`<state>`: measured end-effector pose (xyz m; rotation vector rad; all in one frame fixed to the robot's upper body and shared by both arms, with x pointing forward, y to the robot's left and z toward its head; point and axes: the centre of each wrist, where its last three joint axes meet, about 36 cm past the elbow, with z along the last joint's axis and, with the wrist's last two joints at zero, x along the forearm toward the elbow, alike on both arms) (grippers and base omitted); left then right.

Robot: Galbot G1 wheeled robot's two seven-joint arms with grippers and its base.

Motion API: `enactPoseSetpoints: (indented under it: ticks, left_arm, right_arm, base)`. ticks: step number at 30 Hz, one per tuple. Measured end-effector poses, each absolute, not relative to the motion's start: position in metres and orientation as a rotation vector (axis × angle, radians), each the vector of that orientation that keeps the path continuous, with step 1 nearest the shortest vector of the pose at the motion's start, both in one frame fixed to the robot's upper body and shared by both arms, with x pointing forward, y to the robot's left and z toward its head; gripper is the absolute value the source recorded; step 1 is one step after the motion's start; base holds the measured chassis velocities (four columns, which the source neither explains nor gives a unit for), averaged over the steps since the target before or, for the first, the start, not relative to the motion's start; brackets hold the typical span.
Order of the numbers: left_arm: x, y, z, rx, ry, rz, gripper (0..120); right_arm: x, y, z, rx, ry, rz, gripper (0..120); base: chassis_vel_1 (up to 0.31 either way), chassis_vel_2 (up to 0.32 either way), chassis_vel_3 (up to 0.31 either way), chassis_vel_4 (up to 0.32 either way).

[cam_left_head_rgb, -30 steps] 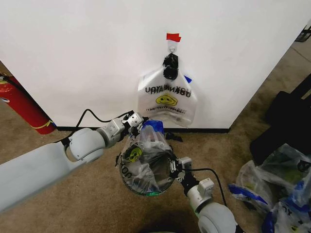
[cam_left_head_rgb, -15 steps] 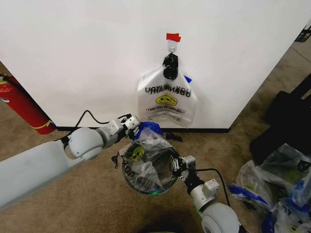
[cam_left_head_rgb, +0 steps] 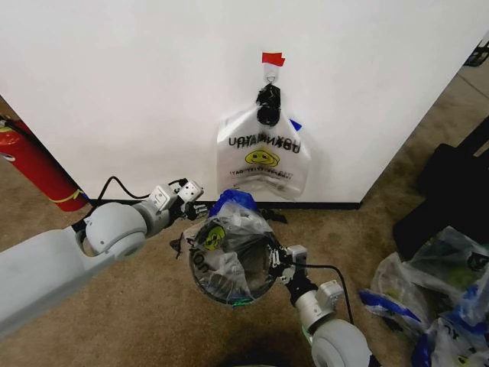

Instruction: Pick up the garbage bag from the wall and place it over the trash bin.

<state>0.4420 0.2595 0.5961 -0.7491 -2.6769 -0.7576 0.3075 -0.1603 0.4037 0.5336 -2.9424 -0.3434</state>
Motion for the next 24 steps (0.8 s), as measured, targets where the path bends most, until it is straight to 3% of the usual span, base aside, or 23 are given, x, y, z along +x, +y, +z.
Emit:
enactPoseSetpoints:
  ticks: [3, 6, 10, 13, 18, 24]
  left_arm:
    - [0.433, 0.262, 0.604, -0.735, -2.724, -0.735, 87]
    - [0.420, 0.261, 0.613, -0.734, -2.854, -0.568, 98]
    - [0.410, 0.252, 0.612, -0.789, -2.968, -0.366, 100]
    - [0.384, 0.236, 0.607, -0.885, -2.990, -0.177, 100]
    - [0.342, 0.216, 0.595, -0.966, -2.929, -0.046, 100]
    - [0.322, 0.197, 0.580, -0.986, -2.880, -0.095, 80]
  right_arm:
    - [0.309, -0.162, 0.402, 0.521, -2.946, -0.345, 0]
    - [0.313, -0.167, 0.399, 0.500, -2.959, -0.377, 0]
    - [0.315, -0.170, 0.404, 0.401, -2.919, -0.533, 0]
    - [0.315, -0.170, 0.414, 0.291, -2.863, -0.693, 0]
    - [0.315, -0.164, 0.418, 0.215, -2.854, -0.739, 0]
    - [0.316, -0.158, 0.419, 0.145, -2.881, -0.697, 0]
  base:
    - [0.000, 0.000, 0.000, 0.000]
    - [0.000, 0.000, 0.000, 0.000]
    - [0.000, 0.000, 0.000, 0.000]
    - [0.000, 0.000, 0.000, 0.000]
    - [0.000, 0.000, 0.000, 0.000]
    - [0.000, 0.000, 0.000, 0.000]
